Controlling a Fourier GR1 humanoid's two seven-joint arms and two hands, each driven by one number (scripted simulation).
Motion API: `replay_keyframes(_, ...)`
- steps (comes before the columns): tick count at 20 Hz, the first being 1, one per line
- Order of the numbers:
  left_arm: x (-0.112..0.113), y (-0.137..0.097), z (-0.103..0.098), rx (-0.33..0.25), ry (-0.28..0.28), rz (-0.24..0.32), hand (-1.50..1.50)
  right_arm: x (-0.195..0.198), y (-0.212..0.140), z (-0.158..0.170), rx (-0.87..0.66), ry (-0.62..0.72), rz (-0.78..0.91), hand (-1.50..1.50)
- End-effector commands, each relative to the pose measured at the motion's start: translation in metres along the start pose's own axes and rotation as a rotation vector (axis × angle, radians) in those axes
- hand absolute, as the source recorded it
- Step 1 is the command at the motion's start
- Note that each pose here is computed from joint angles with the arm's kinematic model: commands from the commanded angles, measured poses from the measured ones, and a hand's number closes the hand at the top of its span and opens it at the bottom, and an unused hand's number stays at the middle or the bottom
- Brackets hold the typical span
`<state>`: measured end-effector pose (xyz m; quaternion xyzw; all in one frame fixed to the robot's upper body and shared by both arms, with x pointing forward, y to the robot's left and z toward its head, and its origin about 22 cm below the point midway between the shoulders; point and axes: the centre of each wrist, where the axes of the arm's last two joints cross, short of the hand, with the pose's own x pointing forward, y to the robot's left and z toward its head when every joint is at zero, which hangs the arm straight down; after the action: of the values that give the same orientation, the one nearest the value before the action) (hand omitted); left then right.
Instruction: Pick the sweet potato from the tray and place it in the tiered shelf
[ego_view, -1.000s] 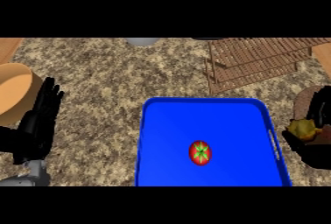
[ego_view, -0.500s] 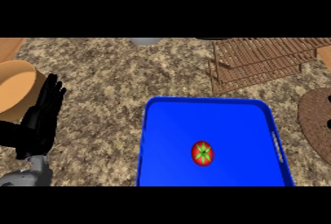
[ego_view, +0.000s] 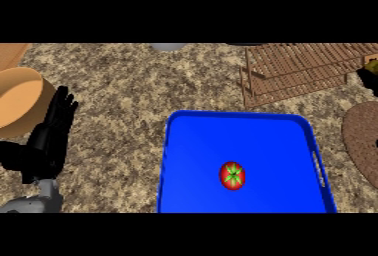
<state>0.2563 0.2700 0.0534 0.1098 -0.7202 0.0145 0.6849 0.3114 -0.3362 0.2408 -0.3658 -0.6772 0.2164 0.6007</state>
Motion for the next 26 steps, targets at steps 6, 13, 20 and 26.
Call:
replay_keyframes(6, 0.000, -0.011, -0.006, -0.005, -0.001, -0.012, 0.00, -0.032, 0.043, -0.052, -0.063, -0.013, -0.040, 1.50)
replay_keyframes(13, 0.003, -0.007, 0.008, 0.010, 0.007, -0.001, 0.00, -0.050, 0.062, -0.062, -0.054, -0.034, -0.044, 1.50)
replay_keyframes(20, 0.012, 0.002, 0.002, -0.020, 0.000, 0.009, 0.00, -0.035, 0.091, -0.104, -0.051, 0.060, -0.159, -1.50)
replay_keyframes(26, 0.003, 0.003, -0.008, -0.002, 0.017, 0.012, 0.00, -0.076, 0.083, -0.104, 0.012, 0.032, -0.195, -1.50)
